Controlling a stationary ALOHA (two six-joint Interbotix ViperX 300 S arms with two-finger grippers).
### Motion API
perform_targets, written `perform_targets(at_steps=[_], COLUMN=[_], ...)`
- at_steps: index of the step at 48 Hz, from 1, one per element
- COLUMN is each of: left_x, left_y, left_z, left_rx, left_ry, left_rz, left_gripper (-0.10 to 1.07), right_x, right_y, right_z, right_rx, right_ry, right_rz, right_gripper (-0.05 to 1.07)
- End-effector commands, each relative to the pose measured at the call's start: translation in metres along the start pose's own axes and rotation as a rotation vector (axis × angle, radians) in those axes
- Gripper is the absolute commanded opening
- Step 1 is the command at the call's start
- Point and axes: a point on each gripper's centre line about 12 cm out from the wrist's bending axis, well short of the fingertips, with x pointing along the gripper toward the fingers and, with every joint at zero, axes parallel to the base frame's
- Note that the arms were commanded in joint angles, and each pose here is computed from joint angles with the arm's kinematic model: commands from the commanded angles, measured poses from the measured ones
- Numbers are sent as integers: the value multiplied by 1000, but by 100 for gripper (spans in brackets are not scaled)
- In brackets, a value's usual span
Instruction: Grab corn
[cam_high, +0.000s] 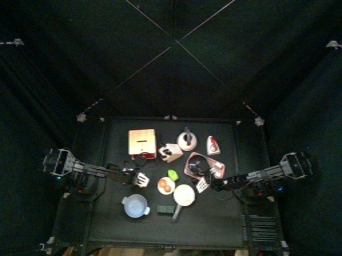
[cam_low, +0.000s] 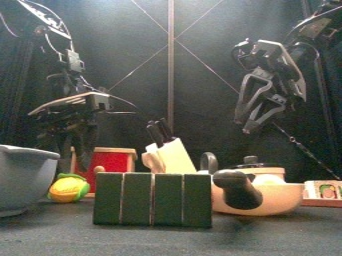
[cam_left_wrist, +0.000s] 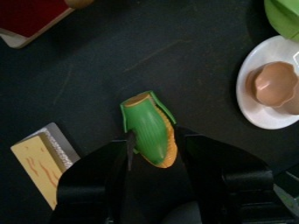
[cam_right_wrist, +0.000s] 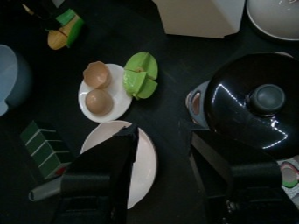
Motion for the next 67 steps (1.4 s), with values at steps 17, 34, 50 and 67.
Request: perform_targets(at_steps=[17,34,50,67], left_x=[17,32,35,30], left_y=[-5,-2,0,-1], left_z=[-2,-7,-7,-5], left_rx=[1,13,29,31], left_ry=[12,34,26,16], left_rz=[67,114,126,113], left_gripper=[93,92,87,71], right_x=[-2,0,0,1], right_y=[1,0,0,0], right_z=[3,1,2,1], right_rx=[10,10,14,23], right_ry=[-6,-1,0,6], right_rz=[10,3,2,0], right_gripper=[80,80,80,80])
